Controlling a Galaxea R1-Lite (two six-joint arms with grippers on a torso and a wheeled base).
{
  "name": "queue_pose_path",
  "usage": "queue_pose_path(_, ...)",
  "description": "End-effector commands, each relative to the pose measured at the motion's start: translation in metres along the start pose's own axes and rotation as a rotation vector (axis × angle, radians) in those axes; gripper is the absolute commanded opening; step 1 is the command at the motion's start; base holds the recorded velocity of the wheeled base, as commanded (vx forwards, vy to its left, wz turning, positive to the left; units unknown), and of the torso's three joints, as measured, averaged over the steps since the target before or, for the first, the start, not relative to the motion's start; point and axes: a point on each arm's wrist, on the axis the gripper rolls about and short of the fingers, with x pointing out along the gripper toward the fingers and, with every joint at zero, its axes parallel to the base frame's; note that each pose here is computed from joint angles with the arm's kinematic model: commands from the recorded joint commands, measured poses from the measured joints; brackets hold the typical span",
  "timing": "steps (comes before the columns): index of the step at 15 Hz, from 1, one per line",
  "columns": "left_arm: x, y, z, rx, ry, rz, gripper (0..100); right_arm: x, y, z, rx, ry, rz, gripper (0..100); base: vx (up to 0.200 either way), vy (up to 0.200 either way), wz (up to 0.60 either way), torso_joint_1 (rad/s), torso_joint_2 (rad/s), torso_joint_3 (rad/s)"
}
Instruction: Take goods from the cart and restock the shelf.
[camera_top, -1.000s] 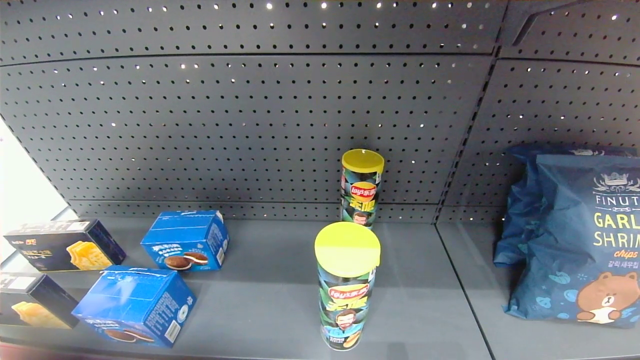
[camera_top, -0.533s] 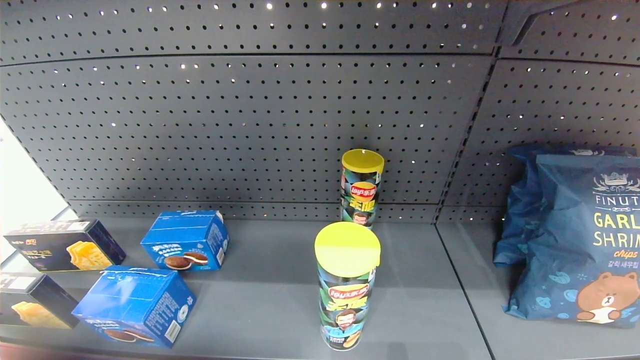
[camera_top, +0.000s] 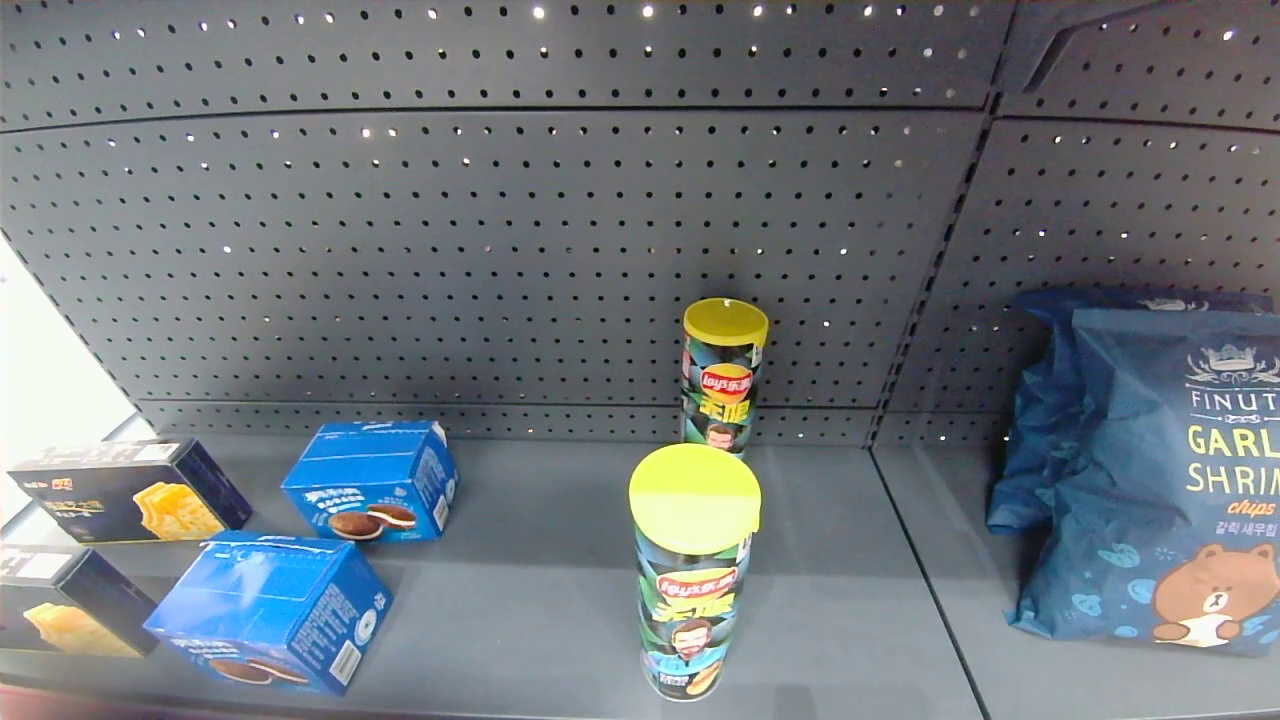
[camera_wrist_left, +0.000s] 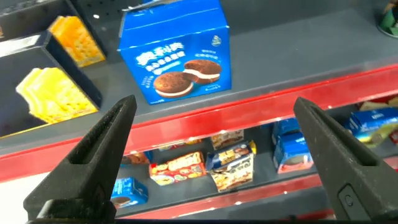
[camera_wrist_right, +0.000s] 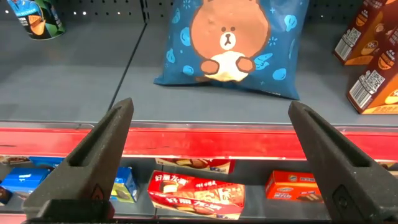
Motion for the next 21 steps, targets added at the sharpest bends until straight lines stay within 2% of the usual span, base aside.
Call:
queue_pose_path(1,0.002,0.001,0.008,0.022,-0.022,-0.116,100,0.000,0.000,0.000,0.000,0.002,0.000,100,0.000,0.000,0.00,0.000,0.00,0.000)
queue_pose_path(2,-0.001,0.006,0.045,0.028,-0.147,-0.097,100,0.000,0.000,0.000,0.000,0.002,0.000,100,0.000,0.000,0.00,0.000,0.00,0.000)
queue_pose_path(3,0.008,0.010,0.073,0.024,-0.135,-0.105,100,0.000,0.000,0.000,0.000,0.002,0.000,100,0.000,0.000,0.00,0.000,0.00,0.000)
queue_pose_path(5,0.029,0.013,0.116,-0.012,-0.098,-0.162,100,0.000,0.000,0.000,0.000,0.002,0.000,100,0.000,0.000,0.00,0.000,0.00,0.000)
queue_pose_path(6,0.046,0.011,0.127,-0.008,-0.057,-0.189,100,0.000,0.000,0.000,0.000,0.002,0.000,100,0.000,0.000,0.00,0.000,0.00,0.000)
queue_pose_path(7,0.055,0.010,0.132,-0.006,-0.042,-0.201,100,0.000,0.000,0.000,0.000,0.002,0.000,100,0.000,0.000,0.00,0.000,0.00,0.000)
queue_pose_path(8,0.064,0.010,0.136,-0.007,-0.023,-0.214,100,0.000,0.000,0.000,0.000,0.002,0.000,100,0.000,0.000,0.00,0.000,0.00,0.000)
queue_pose_path(9,0.081,0.007,0.137,-0.008,0.039,-0.240,100,0.000,0.000,0.000,0.000,0.002,0.000,100,0.000,0.000,0.00,0.000,0.00,0.000)
queue_pose_path(10,0.091,0.004,0.136,0.003,0.073,-0.257,100,0.000,0.000,0.000,0.000,0.002,0.000,100,0.000,0.000,0.00,0.000,0.00,0.000)
queue_pose_path(11,0.106,-0.002,0.138,0.025,0.081,-0.289,100,0.000,0.000,0.000,0.000,0.002,0.000,100,0.000,0.000,0.00,0.000,0.00,0.000)
queue_pose_path(12,0.120,-0.007,0.138,0.060,0.087,-0.312,100,0.000,0.000,0.000,-0.002,0.002,0.000,100,0.000,0.000,0.00,0.000,0.00,0.000)
queue_pose_path(13,0.130,-0.011,0.137,0.079,0.096,-0.323,100,0.000,0.000,0.000,0.000,0.002,0.000,100,0.000,0.000,0.00,0.000,0.00,0.000)
queue_pose_path(14,0.141,-0.015,0.134,0.085,0.119,-0.339,100,0.000,0.000,0.000,0.000,0.002,0.000,100,0.000,0.000,0.00,0.000,0.00,0.000)
queue_pose_path(17,0.153,-0.032,0.123,0.074,0.183,-0.420,100,0.000,0.000,0.000,0.000,0.002,0.000,100,0.000,0.000,0.00,0.000,0.00,0.000)
queue_pose_path(20,0.160,-0.055,0.115,-0.027,0.277,-0.493,100,0.000,0.000,0.000,0.000,0.002,0.000,100,0.000,0.000,0.00,0.000,0.00,0.000)
queue_pose_path(21,0.163,-0.061,0.111,-0.036,0.309,-0.488,100,0.000,0.000,0.000,0.000,0.002,0.000,100,0.000,0.000,0.00,0.000,0.00,0.000)
